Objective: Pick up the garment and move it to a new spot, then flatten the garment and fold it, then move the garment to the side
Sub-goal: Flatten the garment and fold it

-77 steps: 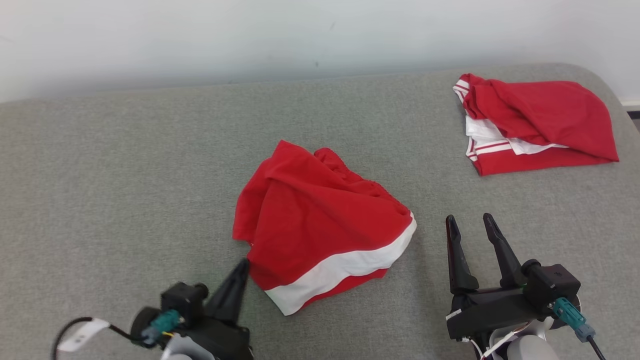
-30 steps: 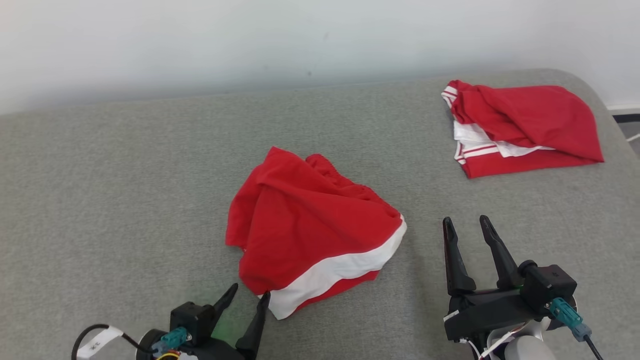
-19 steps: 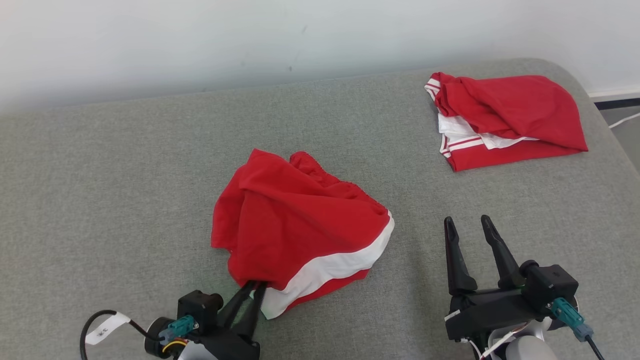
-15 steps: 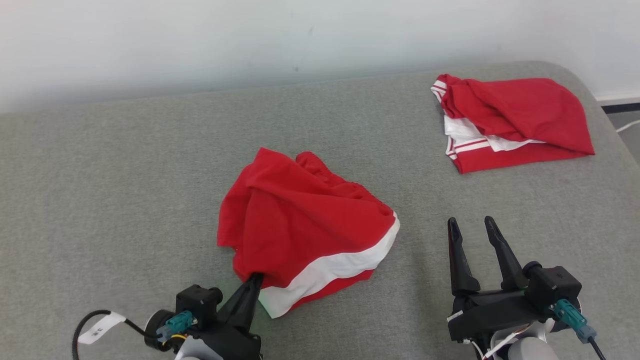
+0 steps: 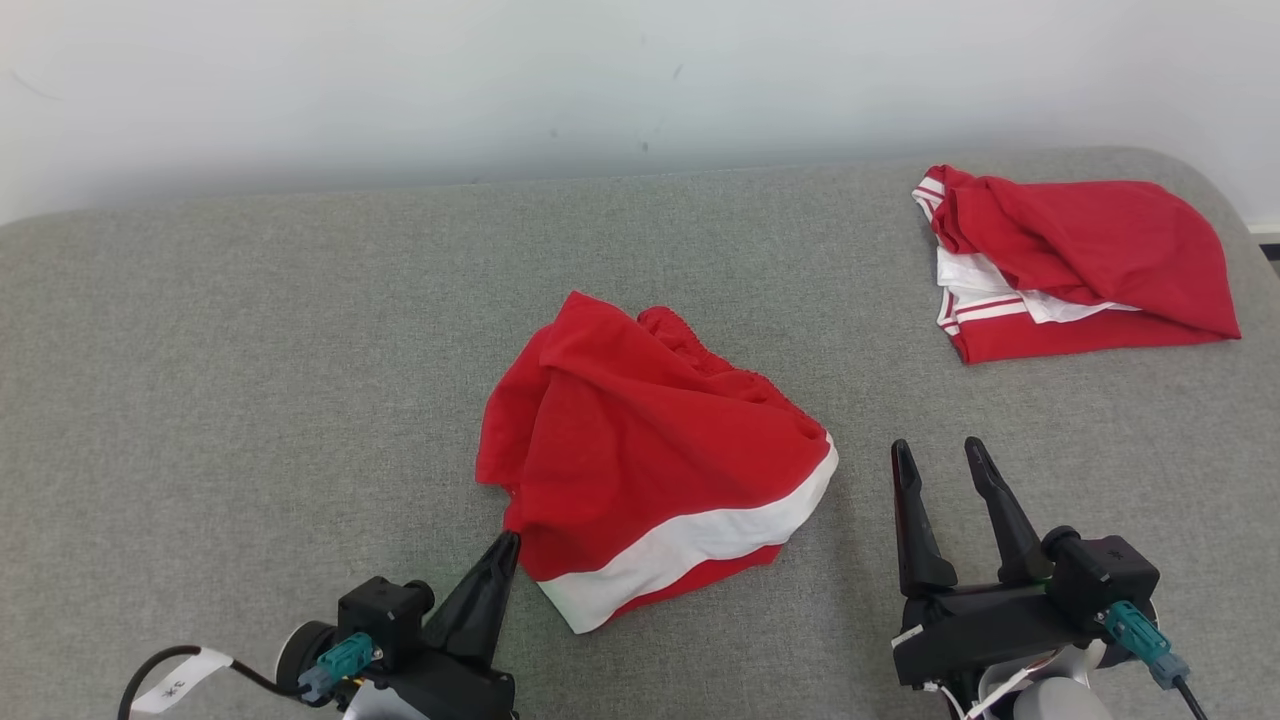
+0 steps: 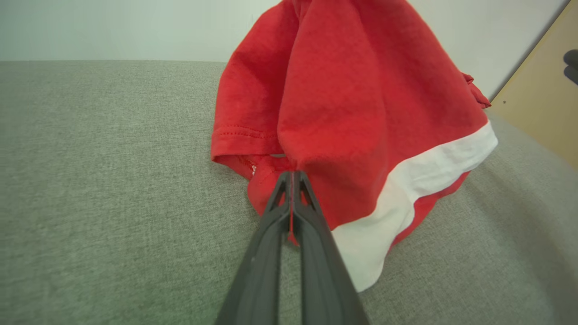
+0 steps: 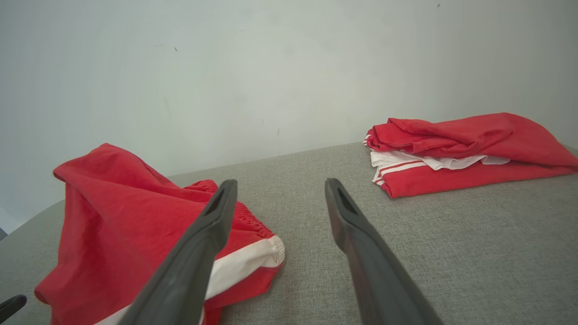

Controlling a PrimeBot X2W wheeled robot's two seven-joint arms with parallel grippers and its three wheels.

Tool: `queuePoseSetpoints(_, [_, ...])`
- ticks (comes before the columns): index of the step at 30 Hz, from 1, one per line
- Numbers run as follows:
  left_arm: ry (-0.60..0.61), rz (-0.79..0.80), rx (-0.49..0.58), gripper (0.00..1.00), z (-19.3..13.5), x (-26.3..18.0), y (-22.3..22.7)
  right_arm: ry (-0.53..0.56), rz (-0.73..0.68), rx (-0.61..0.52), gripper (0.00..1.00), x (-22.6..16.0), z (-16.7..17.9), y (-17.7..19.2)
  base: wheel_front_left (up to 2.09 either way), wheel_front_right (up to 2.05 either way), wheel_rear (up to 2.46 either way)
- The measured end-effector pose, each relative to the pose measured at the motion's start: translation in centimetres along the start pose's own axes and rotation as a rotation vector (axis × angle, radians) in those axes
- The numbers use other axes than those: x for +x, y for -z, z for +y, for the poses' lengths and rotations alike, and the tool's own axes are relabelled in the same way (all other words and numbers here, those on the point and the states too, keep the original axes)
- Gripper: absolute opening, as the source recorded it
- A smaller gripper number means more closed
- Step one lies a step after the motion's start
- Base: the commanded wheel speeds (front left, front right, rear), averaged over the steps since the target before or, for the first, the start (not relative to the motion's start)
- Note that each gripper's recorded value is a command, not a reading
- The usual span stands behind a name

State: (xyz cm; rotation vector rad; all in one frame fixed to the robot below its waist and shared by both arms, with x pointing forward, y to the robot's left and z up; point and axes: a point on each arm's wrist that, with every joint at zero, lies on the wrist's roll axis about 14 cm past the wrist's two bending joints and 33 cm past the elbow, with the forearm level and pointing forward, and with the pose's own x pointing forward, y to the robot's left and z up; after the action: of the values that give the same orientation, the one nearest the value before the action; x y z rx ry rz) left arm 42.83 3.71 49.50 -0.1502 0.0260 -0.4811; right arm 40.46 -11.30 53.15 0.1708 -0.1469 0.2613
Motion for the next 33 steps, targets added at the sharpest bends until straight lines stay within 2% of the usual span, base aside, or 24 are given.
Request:
queuePoseSetpoints(1, [-0.003,-0.001,0.002,0.45,0.1,0.0,0.0,0.002,0.001,0.000,1.00,0.0,-0.1,0.0,0.00,0.00,0.00])
queuePoseSetpoints(2, [-0.003,0.000,0.005,1.00,0.1,-0.1,0.0,0.002,0.001,0.000,1.00,0.0,-0.1,0.0,0.00,0.00,0.00])
queuePoseSetpoints(15, [0.037,0.053,0.066,1.00,0.2,0.2,1.2,0.014,0.003,-0.007,1.00,-0.4,-0.4,-0.1,0.00,0.00,0.00])
queuePoseSetpoints(22, [0.101,0.094,0.122,1.00,-0.1,1.3,1.9,0.033,0.006,-0.012,1.00,-0.6,-1.1,0.0,0.00,0.00,0.00])
queuePoseSetpoints(26, [0.179,0.133,0.150,1.00,-1.5,1.8,3.1,0.051,0.015,-0.014,1.00,-0.9,-1.7,0.2,0.00,0.00,0.00])
queuePoseSetpoints(27, [0.191,0.137,0.149,0.49,-1.7,1.8,3.3,0.054,0.016,-0.014,1.00,-0.9,-1.8,0.2,0.00,0.00,0.00])
queuePoseSetpoints(28, [0.195,0.135,0.145,0.29,-1.9,1.9,3.3,0.056,0.016,-0.015,1.00,-1.0,-1.9,0.3,0.00,0.00,0.00])
queuePoseSetpoints(29, [0.198,0.132,0.143,0.00,-2.0,2.0,3.2,0.057,0.016,-0.015,1.00,-1.0,-1.9,0.2,0.00,0.00,0.00])
queuePoseSetpoints(33, [0.196,0.104,0.147,0.00,-2.0,2.0,2.3,0.055,0.013,-0.013,1.00,-0.8,-1.9,0.2,0.00,0.00,0.00])
